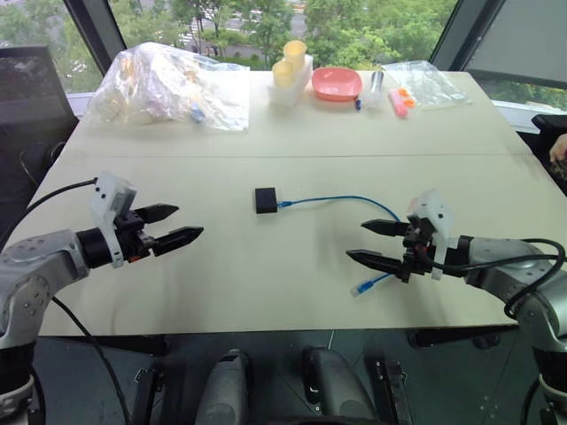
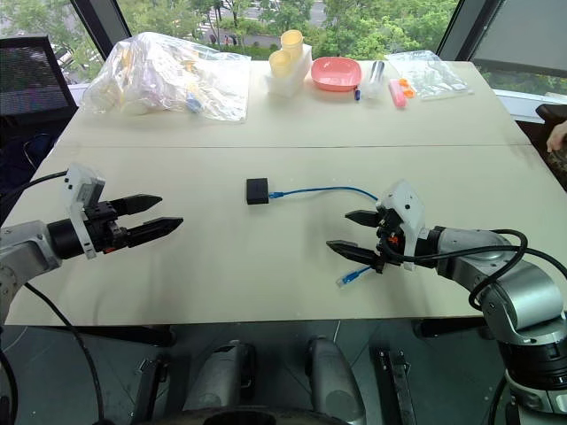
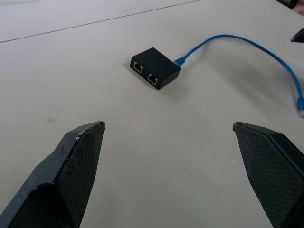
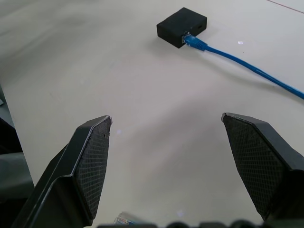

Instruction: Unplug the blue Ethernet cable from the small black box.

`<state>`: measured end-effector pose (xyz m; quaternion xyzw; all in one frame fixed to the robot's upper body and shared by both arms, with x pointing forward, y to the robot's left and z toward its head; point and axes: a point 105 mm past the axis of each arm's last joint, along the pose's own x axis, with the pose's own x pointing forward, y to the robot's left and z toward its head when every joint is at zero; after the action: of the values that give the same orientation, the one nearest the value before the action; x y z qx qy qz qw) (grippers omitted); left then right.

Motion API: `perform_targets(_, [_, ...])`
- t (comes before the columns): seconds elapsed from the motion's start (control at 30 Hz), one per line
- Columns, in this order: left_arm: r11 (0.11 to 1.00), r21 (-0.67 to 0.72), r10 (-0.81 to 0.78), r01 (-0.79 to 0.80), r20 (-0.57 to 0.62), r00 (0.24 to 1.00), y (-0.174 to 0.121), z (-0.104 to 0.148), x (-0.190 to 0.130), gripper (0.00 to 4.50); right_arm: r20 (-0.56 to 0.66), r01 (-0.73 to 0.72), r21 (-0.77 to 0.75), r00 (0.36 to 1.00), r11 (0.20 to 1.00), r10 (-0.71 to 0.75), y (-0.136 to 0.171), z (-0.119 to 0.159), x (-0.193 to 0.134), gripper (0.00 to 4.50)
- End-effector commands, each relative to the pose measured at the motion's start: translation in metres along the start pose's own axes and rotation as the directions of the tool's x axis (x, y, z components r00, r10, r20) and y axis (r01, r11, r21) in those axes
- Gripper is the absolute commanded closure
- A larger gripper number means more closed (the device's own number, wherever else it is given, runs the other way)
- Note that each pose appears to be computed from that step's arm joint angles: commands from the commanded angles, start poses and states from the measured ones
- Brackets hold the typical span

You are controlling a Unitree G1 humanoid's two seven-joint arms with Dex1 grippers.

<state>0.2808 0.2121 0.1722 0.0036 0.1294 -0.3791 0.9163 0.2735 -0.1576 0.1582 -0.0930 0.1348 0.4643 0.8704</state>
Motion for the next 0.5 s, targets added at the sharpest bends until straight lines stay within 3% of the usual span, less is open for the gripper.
perform_targets(0.03, [0.999,0.036,0.006,-0.008,0.032,0.999,-0.0023,0.0095,-0.0043,0.02,0.025,0.002,-0.034,1.000,0.999,-0.001,0.0000,0.0075,0.0007,0.63])
perform_targets(0.5, [0.998,0.062,0.018,-0.020,0.025,1.000,0.0017,0.0081,0.0000,0.02,0.042,0.017,-0.052,0.999,0.998,-0.015,-0.0023,0.0083,0.0057,0.63])
